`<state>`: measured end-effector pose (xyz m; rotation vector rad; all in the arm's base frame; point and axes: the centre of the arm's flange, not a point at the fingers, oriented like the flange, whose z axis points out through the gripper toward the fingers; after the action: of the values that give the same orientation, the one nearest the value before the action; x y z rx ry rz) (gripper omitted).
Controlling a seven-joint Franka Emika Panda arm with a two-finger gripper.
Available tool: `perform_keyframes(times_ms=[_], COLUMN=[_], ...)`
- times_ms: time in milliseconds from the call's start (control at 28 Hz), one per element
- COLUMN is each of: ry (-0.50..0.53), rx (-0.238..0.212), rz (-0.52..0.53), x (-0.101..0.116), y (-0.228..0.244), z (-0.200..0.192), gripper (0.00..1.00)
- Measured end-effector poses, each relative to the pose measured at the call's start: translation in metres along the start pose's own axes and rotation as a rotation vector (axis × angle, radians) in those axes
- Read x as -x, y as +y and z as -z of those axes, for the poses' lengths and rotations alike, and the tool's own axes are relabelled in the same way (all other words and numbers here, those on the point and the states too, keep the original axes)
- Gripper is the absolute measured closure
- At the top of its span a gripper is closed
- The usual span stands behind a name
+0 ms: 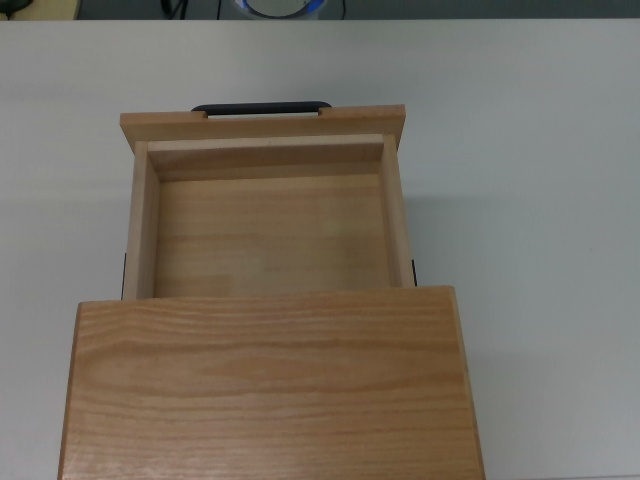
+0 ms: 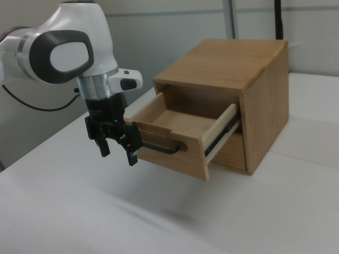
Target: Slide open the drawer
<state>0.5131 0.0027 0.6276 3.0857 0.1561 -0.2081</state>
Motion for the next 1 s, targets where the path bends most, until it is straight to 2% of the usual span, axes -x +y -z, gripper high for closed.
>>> perform_keyframes(times_ms=[1000], ry=[0.000], rx=[0.002], rz=[0.002], x=[-0.0011], y=[-0.0059], z=[-0.0001], gripper=[0.00])
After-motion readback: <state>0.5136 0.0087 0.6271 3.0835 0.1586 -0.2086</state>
